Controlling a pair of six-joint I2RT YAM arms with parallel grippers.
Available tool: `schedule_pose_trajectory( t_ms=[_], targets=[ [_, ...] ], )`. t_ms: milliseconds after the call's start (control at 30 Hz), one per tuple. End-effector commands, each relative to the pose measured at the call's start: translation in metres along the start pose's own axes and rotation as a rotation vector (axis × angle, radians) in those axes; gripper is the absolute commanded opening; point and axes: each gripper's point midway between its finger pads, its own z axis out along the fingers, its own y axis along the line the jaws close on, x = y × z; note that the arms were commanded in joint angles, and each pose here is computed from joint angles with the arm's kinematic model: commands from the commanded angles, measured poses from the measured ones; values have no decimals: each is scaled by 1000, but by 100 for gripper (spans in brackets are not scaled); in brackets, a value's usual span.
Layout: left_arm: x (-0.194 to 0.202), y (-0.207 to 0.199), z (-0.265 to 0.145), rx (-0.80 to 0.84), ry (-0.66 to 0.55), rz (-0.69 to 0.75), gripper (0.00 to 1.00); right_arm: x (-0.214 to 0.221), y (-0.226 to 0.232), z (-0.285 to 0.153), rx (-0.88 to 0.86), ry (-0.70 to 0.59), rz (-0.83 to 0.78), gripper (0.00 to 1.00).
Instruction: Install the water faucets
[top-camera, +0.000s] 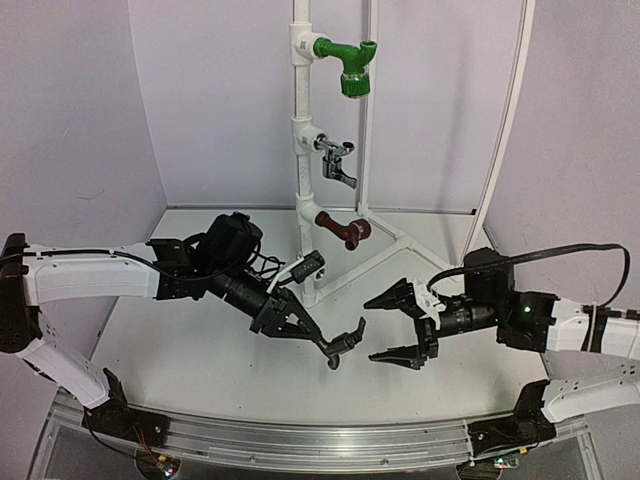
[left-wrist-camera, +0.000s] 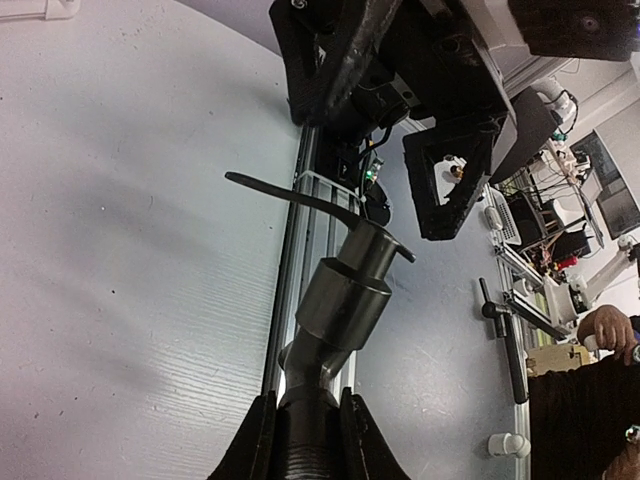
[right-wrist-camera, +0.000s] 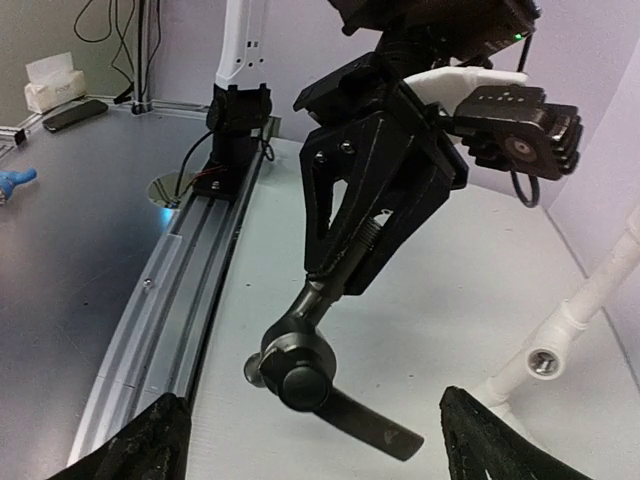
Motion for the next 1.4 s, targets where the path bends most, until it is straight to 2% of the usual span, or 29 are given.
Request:
schedule_pose_trajectory(
  t_ms=[0, 333, 367, 567, 633, 667, 733, 833, 900, 1067, 1133, 1267, 1367],
  targets=[
    [-27, -18, -6, 59, -47, 74, 0, -16, -4, 19, -99, -27, -78, 82],
    [-25, -19, -9, 46, -54, 80, 0, 10, -1, 41, -170, 24, -17, 69],
    [-27, -18, -11, 39, -59, 83, 0, 12, -1, 42, -168, 28, -2, 64],
    [-32, -11, -15, -32, -88, 94, 0, 11, -5, 45, -150, 17, 130, 25],
    [-34, -6, -16, -63, -96, 94, 0, 11, -7, 46, -144, 20, 191, 19],
    [-35, -3, -16, -80, -99, 91, 0, 11, -10, 47, -128, 26, 213, 25],
    [-37, 4, -18, -127, -113, 89, 0, 13, -24, 44, -25, 42, 283, 63],
    [-41, 10, -25, -178, -160, 84, 0, 17, -53, 27, 202, 48, 447, 88],
    [-44, 10, -28, -184, -205, 70, 0, 21, -68, 12, 339, 29, 589, 97],
    [-52, 12, -30, -176, -277, 11, 0, 31, -58, -9, 397, -41, 810, 98],
    [-59, 9, -31, -163, -312, 10, 0, 31, -51, -9, 361, -92, 859, 98],
    [-69, 0, -30, -90, -360, -20, 0, 31, -36, 6, 236, -134, 877, 96],
    [-78, -8, -27, -17, -393, -51, 0, 15, -25, 15, 116, -212, 803, 92]
  ],
)
